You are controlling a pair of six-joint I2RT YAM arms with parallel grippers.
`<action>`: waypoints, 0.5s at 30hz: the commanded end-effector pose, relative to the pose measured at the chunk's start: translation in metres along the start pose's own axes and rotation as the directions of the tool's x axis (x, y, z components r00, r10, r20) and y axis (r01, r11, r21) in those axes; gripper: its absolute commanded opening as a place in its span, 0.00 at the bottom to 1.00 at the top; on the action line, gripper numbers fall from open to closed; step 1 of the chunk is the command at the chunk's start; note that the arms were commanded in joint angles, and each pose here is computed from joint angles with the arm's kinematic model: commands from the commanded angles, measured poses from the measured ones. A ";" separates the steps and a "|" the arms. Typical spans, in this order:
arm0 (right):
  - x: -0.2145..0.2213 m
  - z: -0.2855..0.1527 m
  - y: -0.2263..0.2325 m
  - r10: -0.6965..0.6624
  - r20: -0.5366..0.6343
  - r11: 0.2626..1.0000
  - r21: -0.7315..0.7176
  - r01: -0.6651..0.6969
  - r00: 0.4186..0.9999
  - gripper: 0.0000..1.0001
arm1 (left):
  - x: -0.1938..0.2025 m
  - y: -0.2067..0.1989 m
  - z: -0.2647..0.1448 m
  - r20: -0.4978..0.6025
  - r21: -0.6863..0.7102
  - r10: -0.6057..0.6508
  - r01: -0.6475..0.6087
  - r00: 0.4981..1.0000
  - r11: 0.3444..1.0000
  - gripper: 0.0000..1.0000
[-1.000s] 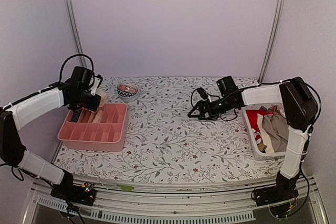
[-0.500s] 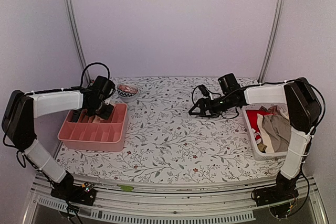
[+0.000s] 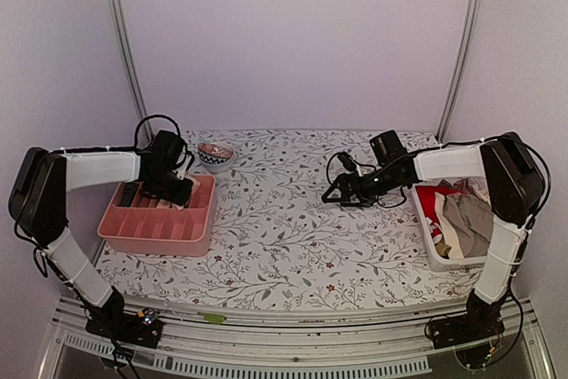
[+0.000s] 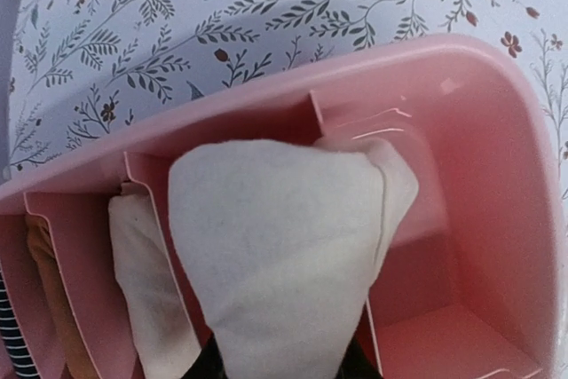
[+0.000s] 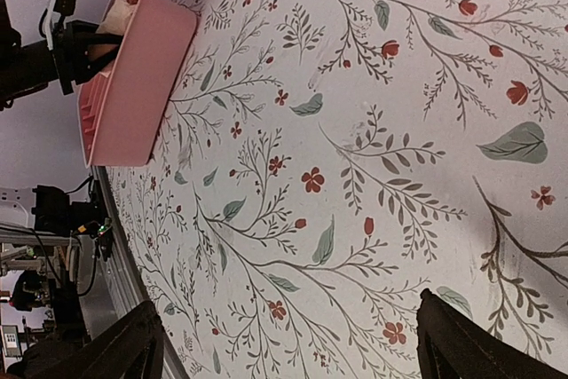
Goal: Roll the underwear
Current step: Place the underwear in the storage box.
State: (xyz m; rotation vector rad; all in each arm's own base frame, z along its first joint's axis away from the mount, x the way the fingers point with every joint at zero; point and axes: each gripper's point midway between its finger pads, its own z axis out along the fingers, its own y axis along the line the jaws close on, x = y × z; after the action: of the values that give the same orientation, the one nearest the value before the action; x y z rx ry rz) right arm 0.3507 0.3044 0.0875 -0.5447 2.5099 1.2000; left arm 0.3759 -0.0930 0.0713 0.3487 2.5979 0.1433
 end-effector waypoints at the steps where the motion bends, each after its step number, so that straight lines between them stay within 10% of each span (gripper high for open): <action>1: -0.003 -0.010 0.006 -0.011 0.019 1.000 -0.006 0.011 1.000 0.99 | 0.005 -0.017 0.014 -0.024 0.238 -0.064 0.067 0.998 0.969 0.00; 15: -0.002 -0.009 0.006 -0.009 0.014 1.000 -0.012 0.009 1.000 0.99 | 0.019 0.018 0.058 -0.102 0.117 -0.184 0.195 0.978 0.974 0.00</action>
State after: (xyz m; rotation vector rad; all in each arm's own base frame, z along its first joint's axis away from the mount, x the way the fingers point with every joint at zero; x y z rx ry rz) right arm 0.3496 0.3040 0.0869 -0.5448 2.5127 1.2012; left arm 0.3940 -0.0846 0.0505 0.2338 2.6417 -0.1698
